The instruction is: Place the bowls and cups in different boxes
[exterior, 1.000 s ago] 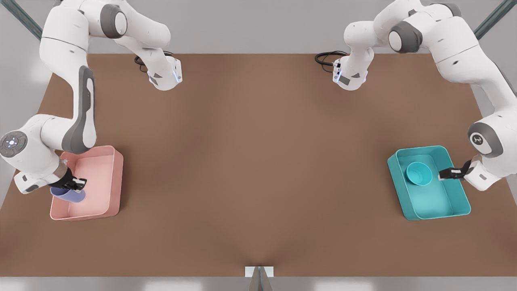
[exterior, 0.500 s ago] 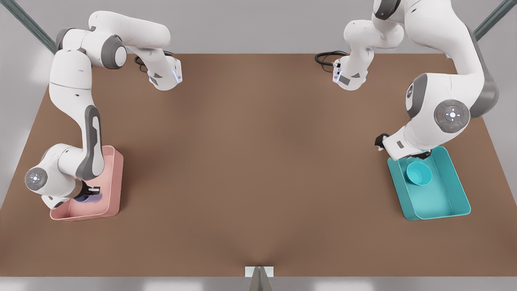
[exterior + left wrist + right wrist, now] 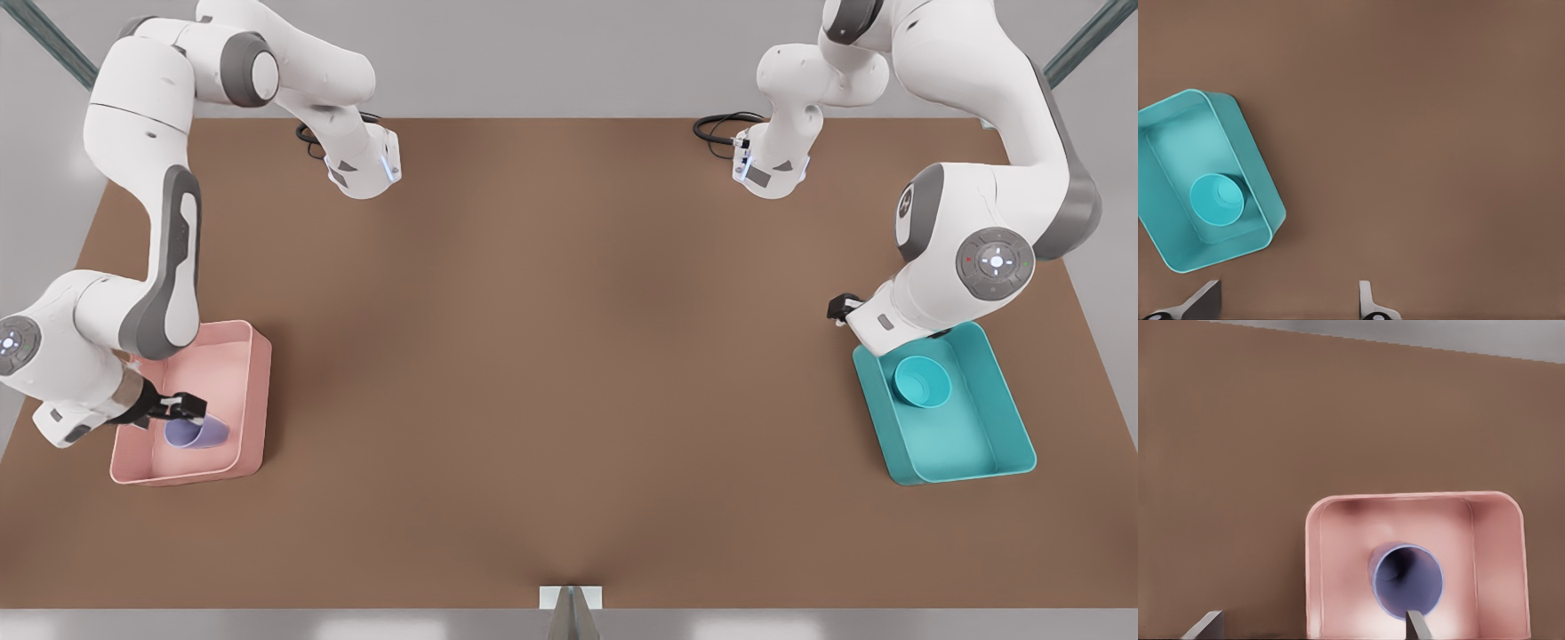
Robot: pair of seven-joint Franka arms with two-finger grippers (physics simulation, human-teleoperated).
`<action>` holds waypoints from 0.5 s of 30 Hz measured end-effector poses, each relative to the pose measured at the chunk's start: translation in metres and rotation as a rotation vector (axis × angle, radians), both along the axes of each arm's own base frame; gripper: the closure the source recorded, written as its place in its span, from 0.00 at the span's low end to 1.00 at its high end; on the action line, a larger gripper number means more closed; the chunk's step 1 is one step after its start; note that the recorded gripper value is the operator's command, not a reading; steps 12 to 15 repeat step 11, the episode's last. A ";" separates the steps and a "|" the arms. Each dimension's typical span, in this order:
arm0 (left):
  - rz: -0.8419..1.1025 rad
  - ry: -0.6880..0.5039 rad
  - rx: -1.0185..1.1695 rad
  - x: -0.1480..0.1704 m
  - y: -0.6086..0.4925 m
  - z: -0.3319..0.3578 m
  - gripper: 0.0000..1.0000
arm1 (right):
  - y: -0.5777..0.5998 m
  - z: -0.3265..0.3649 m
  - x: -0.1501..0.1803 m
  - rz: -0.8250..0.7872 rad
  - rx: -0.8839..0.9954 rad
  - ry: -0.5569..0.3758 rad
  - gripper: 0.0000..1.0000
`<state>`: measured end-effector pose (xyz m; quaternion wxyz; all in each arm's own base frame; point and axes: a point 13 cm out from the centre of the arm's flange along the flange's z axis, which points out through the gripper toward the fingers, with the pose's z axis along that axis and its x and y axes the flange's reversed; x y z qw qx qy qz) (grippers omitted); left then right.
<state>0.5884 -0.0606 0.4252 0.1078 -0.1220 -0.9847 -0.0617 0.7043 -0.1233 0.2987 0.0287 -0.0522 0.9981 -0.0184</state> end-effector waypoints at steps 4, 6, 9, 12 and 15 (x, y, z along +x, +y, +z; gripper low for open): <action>0.015 0.001 0.004 -0.001 0.000 0.001 0.00 | 0.090 0.092 -0.026 0.066 0.047 0.024 0.00; 0.022 0.000 0.005 -0.001 0.000 0.001 0.00 | 0.099 0.118 -0.067 0.052 0.065 0.071 0.00; 0.029 0.000 0.007 -0.002 0.000 0.001 0.00 | 0.101 0.114 -0.112 0.020 0.080 0.160 0.00; 0.033 0.000 0.009 -0.002 0.000 0.001 0.00 | 0.104 0.109 -0.124 0.005 0.083 0.194 0.00; 0.033 0.000 0.009 -0.002 0.000 0.001 0.00 | 0.104 0.109 -0.124 0.005 0.083 0.194 0.00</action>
